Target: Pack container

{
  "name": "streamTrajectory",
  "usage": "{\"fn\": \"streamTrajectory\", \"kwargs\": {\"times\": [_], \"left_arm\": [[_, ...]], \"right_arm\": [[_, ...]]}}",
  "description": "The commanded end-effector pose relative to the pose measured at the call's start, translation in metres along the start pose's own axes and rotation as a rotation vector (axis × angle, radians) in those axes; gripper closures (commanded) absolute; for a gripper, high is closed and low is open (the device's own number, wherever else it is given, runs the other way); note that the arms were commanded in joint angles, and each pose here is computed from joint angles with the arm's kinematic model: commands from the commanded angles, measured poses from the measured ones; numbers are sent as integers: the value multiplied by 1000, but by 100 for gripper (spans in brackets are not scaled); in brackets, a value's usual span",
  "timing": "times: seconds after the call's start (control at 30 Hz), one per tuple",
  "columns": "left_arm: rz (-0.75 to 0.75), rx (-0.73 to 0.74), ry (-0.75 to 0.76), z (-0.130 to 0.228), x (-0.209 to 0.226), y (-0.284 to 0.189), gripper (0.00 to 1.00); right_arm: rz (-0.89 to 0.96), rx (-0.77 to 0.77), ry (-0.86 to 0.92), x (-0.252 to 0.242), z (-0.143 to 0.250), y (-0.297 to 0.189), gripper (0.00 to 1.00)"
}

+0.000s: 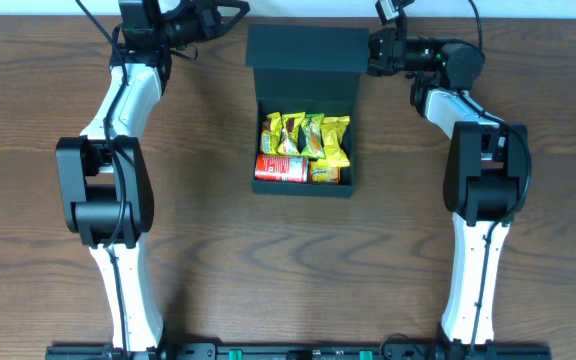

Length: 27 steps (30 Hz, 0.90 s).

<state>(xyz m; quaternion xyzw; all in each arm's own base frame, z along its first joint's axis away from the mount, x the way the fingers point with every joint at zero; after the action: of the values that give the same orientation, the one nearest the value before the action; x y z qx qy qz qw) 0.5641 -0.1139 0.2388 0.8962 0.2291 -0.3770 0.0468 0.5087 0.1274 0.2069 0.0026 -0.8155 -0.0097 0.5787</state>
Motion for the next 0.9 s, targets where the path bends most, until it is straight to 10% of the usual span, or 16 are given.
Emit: {"fn": "streamTrajectory", "kwargs": {"times": [0.0,0.37,0.53,0.87], "left_arm": [[2,1,49,0,-2,4,94],[178,156,50,32,-30,26,94],[269,205,47,37,-39,18,94],[337,242,48,40,-46,14,93]], "right_arm": [[-6,28,-30,4,5,12,41],[-6,28,-29,4,5,12,40],[-3,17,-31,4,3,6,8],[30,-72,-32,1,-7,-42,1]]}}
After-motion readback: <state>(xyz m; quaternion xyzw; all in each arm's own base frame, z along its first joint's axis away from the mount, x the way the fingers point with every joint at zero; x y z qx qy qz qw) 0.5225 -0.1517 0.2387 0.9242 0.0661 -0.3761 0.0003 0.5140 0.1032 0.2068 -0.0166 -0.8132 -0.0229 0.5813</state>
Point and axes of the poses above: each gripper's point midway between its finger pads, its own y axis out along the fingers, its own x axis along the line the jaws close on, z = x × y, the point moved 5 cm from there along -y, back along the fingers, and after that the axes turned 6 degrees about y, right-handed, at the moved point
